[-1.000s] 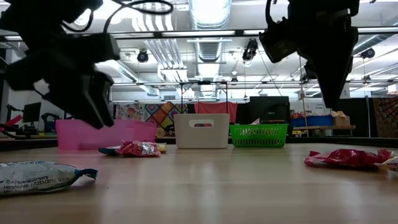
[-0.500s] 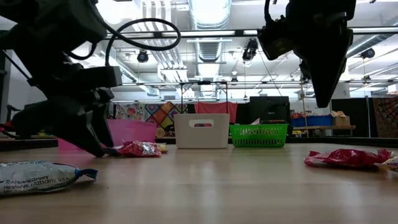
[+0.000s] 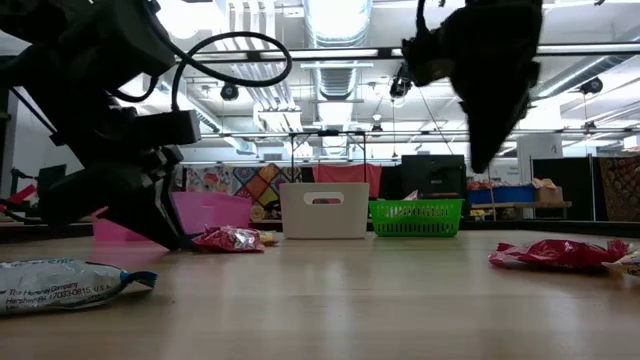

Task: Sort candy
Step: Put the white chocolate into the pink bin, then put the red candy into the green bin

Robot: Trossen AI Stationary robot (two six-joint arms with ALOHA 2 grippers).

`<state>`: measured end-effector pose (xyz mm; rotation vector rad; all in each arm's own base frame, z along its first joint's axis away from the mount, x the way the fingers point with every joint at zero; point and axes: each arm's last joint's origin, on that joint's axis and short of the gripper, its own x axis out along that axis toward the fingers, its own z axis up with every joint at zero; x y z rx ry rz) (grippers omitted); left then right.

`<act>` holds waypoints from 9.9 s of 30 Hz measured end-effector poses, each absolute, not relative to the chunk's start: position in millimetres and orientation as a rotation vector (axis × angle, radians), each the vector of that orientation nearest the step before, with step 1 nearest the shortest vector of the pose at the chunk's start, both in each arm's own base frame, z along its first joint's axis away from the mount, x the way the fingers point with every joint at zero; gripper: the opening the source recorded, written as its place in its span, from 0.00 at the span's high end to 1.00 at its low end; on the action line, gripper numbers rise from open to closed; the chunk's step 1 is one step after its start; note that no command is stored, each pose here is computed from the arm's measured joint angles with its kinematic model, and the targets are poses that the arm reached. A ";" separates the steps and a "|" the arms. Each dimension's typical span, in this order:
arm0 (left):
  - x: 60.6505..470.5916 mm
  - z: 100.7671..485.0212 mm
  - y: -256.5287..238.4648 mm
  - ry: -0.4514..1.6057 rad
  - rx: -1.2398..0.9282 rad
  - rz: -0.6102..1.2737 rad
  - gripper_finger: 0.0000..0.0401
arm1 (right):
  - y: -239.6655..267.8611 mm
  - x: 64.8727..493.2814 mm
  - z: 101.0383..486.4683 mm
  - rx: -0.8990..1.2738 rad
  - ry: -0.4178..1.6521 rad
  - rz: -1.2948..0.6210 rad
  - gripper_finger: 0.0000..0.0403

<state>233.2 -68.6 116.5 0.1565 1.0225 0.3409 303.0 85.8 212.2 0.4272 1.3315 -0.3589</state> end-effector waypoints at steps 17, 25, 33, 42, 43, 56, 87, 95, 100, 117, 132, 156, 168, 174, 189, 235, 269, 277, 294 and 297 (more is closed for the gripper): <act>212.5 159.1 -99.0 0.834 0.031 0.225 1.00 | 95.6 347.3 211.9 0.128 0.673 0.023 0.76; 210.4 183.4 -102.4 0.696 -0.073 0.184 1.00 | 95.9 348.3 207.0 0.067 0.439 0.084 0.76; 214.6 170.4 -109.8 0.734 -0.024 0.158 1.00 | 93.2 361.5 183.5 -0.026 0.381 0.067 0.76; 220.8 139.9 -115.4 0.827 0.109 0.172 0.91 | 93.3 368.6 183.2 -0.085 0.376 0.082 0.76; 222.0 137.1 -115.8 0.827 0.120 0.180 0.88 | 93.2 368.5 183.7 -0.085 0.375 0.084 0.76; 228.7 108.6 -118.7 0.890 0.194 0.205 0.50 | 92.0 367.4 180.5 -0.047 0.416 0.123 0.76; 221.0 156.2 -117.0 0.686 0.111 0.221 1.00 | 93.3 366.6 182.8 -0.103 0.400 0.189 0.76; 194.3 200.9 -92.0 0.614 0.176 0.327 1.00 | 91.9 361.2 192.3 -0.069 0.418 0.182 0.76; 183.9 207.9 -91.3 0.664 0.183 0.085 1.00 | 91.6 359.9 193.4 -0.056 0.430 0.178 0.76; 210.2 141.3 -105.2 0.808 0.154 0.005 0.53 | 92.1 359.9 193.8 -0.038 0.428 0.188 0.76; 223.0 101.5 -107.7 0.872 0.155 0.036 0.68 | 93.3 359.3 193.1 -0.016 0.439 0.224 0.76; 207.8 200.6 -84.2 0.683 0.181 0.258 0.97 | 93.9 358.7 192.1 -0.009 0.453 0.223 0.76; 180.2 255.3 57.8 0.743 -0.081 0.990 0.97 | 93.1 359.2 192.6 0.018 0.453 0.214 0.76; 154.9 226.1 132.2 0.788 -0.378 1.157 0.95 | 93.1 359.4 192.8 0.019 0.449 0.214 0.76; 147.8 210.0 161.9 0.865 -0.317 1.216 0.76 | 92.8 359.5 192.8 0.028 0.450 0.204 0.76; 205.7 225.2 -86.4 0.560 -0.018 0.372 0.62 | 118.0 309.1 204.9 0.744 1.468 -0.293 0.76; 210.4 223.0 -85.3 0.505 0.050 0.496 0.62 | 94.6 340.1 211.7 0.408 1.087 -0.242 0.76; 210.1 217.5 -95.7 0.530 0.059 0.437 0.62 | 100.9 330.8 190.8 0.087 1.109 -0.026 0.72; 208.1 217.2 -102.6 0.492 0.007 0.449 0.62 | 87.9 305.1 136.0 0.042 0.796 -0.098 0.52; 208.1 217.4 -102.6 0.488 0.007 0.453 0.62 | 88.8 305.4 137.4 0.056 0.808 -0.115 0.48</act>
